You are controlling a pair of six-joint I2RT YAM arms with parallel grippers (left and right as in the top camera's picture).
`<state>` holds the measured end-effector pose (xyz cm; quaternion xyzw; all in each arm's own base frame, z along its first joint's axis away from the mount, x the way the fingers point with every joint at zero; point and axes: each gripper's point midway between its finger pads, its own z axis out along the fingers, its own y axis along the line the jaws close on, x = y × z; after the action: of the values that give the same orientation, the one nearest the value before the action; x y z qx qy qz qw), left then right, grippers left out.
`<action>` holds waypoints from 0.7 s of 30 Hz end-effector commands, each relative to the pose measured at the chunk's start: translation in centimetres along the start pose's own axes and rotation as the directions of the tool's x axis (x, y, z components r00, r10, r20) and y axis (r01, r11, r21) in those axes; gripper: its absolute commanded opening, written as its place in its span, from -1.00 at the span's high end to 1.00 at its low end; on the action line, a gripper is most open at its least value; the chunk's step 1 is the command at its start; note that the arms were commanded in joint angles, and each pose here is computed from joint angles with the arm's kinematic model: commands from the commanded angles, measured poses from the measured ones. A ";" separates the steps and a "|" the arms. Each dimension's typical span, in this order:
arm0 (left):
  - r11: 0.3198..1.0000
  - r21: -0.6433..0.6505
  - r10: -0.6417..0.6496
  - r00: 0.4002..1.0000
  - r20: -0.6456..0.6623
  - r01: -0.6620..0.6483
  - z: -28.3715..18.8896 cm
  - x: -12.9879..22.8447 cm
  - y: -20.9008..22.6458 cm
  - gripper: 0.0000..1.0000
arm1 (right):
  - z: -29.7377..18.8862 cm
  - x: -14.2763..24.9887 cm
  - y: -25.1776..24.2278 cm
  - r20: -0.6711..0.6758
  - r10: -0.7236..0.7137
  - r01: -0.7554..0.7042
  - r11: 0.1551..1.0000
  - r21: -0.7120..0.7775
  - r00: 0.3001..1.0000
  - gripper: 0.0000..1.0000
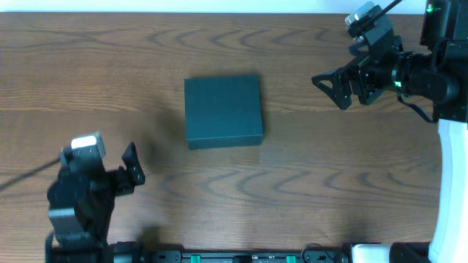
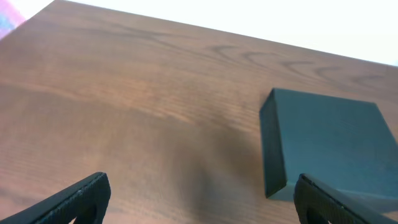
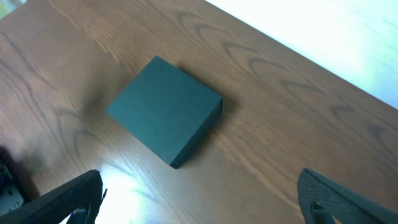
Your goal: Pack container
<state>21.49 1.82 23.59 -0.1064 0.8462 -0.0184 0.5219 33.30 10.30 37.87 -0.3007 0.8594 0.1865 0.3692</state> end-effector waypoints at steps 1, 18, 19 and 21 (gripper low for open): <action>0.996 -0.044 -0.080 0.995 0.057 0.082 -0.5 1.3 1.4 -0.91 | 0.1 0.0 0.3 0.000 -0.014 0.014 1.000 -0.009 1.000 -0.98; 0.993 -0.066 -0.091 0.993 0.077 0.096 2.7 8.6 3.2 -0.90 | 0.1 0.0 0.3 0.000 -0.014 0.014 1.000 -0.009 1.000 -0.99; 0.993 -0.067 -0.091 0.993 0.073 0.096 2.9 8.9 3.2 -0.91 | 0.1 0.0 0.3 0.000 -0.014 0.014 1.000 -0.009 1.000 -0.98; 0.993 -0.071 -0.091 0.994 0.067 0.095 3.4 9.4 3.3 -0.91 | 0.1 0.0 0.3 0.000 -0.014 0.014 1.000 -0.009 1.000 -0.98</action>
<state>19.74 3.13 13.79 -0.1572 0.8265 -0.0125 0.5404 33.31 10.30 37.88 -0.3007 0.8593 0.1864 0.3693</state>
